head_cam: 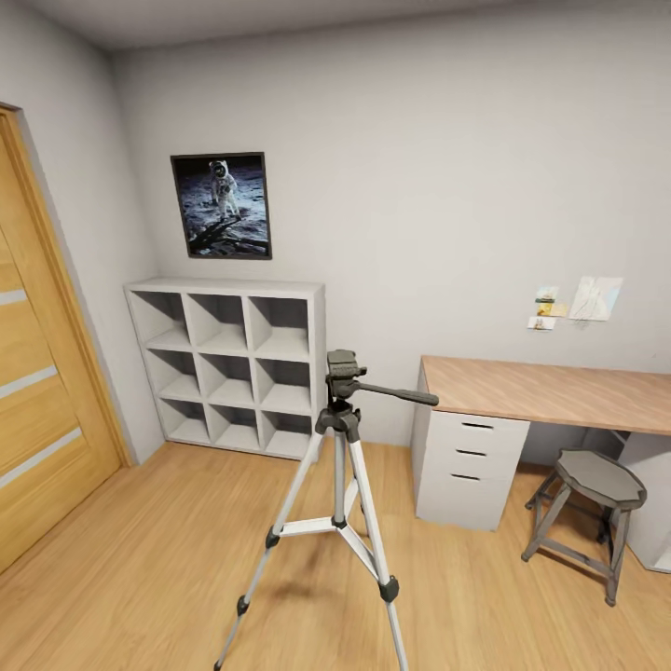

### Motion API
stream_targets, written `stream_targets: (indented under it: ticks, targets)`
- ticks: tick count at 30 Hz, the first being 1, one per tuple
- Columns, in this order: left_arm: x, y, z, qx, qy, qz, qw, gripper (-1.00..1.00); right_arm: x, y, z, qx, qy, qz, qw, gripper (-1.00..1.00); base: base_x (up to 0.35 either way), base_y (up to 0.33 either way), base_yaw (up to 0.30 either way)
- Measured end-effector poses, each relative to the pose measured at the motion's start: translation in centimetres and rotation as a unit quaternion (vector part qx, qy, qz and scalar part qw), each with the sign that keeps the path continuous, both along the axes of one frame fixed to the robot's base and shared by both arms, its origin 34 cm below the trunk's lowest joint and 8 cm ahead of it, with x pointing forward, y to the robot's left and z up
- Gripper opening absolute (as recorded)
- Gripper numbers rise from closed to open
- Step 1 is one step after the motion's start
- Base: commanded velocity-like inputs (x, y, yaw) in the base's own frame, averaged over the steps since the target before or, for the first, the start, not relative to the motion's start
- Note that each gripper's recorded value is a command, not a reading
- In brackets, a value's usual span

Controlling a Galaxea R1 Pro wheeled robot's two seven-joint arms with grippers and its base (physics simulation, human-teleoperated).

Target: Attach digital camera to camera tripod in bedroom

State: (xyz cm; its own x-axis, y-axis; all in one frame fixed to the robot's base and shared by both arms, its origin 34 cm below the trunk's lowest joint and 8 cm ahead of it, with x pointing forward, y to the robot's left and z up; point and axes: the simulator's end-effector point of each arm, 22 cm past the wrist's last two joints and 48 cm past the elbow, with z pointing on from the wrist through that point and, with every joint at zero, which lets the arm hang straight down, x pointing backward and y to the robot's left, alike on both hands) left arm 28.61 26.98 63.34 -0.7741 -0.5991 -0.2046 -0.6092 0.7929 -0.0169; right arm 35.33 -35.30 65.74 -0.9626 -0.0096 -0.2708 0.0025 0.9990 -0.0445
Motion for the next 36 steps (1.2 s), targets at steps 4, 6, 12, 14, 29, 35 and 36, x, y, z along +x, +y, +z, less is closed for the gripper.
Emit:
stream_targets:
  ticks: [4, 6, 12, 14, 29, 35, 36]
  targets:
    - [0.0, 0.0, 0.0, 0.0, 0.0, 0.0, 1.0, -1.0, 0.0, 0.6, 0.0, 0.005, 0.002, 0.02, 0.9998, 1.0, 0.0, 0.0, 0.0]
    - [0.0, 0.0, 0.0, 0.0, 0.001, 0.0, 1.0, -1.0, -0.2, 1.2, -0.1, 0.016, 0.006, 0.029, 0.9994, 1.0, 0.0, 0.0, 0.0]
    - [-0.1, -0.1, 0.0, -0.002, 0.003, -0.001, 1.0, -1.0, -0.3, 0.9, -0.1, 0.014, 0.008, 0.028, 0.9995, 1.0, 0.0, 0.0, 0.0]
    - [-0.1, -0.1, 0.0, -0.002, 0.003, -0.001, 1.0, -1.0, -0.3, 1.0, -0.1, 0.014, 0.008, 0.028, 0.9995, 1.0, 0.0, 0.0, 0.0]
    - [-0.1, -0.2, 0.0, -0.002, 0.002, -0.001, 1.0, -1.0, -0.3, 1.0, -0.1, 0.012, 0.008, 0.029, 0.9995, 1.0, -0.002, -0.082, 0.0]
    - [-0.1, -0.1, 0.0, -0.002, 0.001, 0.0, 1.0, -1.0, -0.3, 1.0, -0.1, 0.011, 0.008, 0.029, 0.9995, 1.0, -0.132, -0.128, 0.072]
    - [-0.1, -0.1, 0.0, -0.002, 0.001, 0.0, 1.0, -1.0, -0.3, 1.0, -0.1, 0.01, 0.007, 0.029, 0.9995, 1.0, -0.049, -0.047, 0.217]
